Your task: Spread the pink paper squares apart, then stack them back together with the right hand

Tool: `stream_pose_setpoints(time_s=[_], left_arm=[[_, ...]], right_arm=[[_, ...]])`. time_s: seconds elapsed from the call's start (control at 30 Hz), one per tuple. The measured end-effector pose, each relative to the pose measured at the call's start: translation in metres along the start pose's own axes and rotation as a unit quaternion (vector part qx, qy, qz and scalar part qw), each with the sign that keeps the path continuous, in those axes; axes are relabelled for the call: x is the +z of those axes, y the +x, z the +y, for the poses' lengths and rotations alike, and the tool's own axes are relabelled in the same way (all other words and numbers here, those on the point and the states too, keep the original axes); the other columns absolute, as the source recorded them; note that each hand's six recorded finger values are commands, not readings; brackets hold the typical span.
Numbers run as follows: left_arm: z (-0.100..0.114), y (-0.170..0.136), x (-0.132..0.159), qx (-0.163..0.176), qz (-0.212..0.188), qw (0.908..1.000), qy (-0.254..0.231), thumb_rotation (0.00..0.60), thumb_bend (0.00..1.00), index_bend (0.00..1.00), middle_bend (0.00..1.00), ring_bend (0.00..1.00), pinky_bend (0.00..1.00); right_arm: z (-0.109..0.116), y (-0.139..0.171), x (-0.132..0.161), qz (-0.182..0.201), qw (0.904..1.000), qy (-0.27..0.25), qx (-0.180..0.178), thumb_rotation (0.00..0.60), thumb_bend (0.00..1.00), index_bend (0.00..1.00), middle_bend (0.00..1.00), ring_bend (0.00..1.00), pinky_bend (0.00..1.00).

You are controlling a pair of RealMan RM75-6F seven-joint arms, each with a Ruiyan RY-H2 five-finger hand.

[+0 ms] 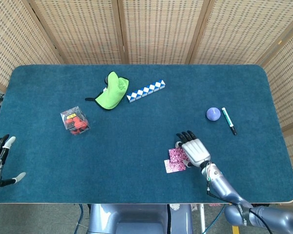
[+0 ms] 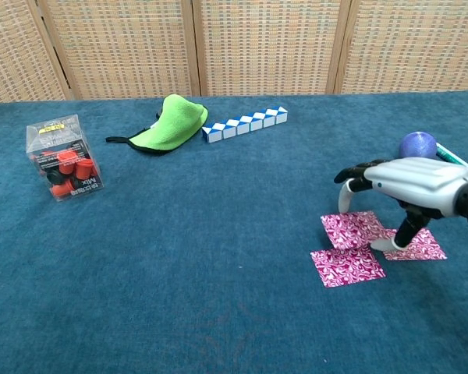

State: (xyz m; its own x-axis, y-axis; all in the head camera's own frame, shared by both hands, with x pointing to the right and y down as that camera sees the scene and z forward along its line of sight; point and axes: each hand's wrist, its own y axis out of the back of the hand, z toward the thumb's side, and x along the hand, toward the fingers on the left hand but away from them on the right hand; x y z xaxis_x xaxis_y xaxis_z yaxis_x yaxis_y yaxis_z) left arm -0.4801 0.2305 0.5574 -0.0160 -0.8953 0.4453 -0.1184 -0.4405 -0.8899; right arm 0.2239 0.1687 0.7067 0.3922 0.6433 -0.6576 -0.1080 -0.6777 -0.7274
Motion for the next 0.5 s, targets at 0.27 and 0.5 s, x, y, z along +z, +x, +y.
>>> stream_pose_setpoints(time_s=[0.27,0.5], left_arm=[[0.0,0.0,0.0,0.0,0.0,1.0,-0.001,0.6,0.0,0.0,0.0,0.0,0.0],[0.0,0.0,0.0,-0.001,0.0,1.0,-0.003,0.6,0.0,0.0,0.0,0.0,0.0]], right_arm=[[-0.01,0.017,0.017,0.012,0.9992,0.037,-0.002,0.6,0.31,0.57,0.1,0.0,0.0],[-0.017,0.02,0.035,0.009,0.9974,0.071,-0.009,0.6,0.31,0.57,0.1,0.0,0.0]])
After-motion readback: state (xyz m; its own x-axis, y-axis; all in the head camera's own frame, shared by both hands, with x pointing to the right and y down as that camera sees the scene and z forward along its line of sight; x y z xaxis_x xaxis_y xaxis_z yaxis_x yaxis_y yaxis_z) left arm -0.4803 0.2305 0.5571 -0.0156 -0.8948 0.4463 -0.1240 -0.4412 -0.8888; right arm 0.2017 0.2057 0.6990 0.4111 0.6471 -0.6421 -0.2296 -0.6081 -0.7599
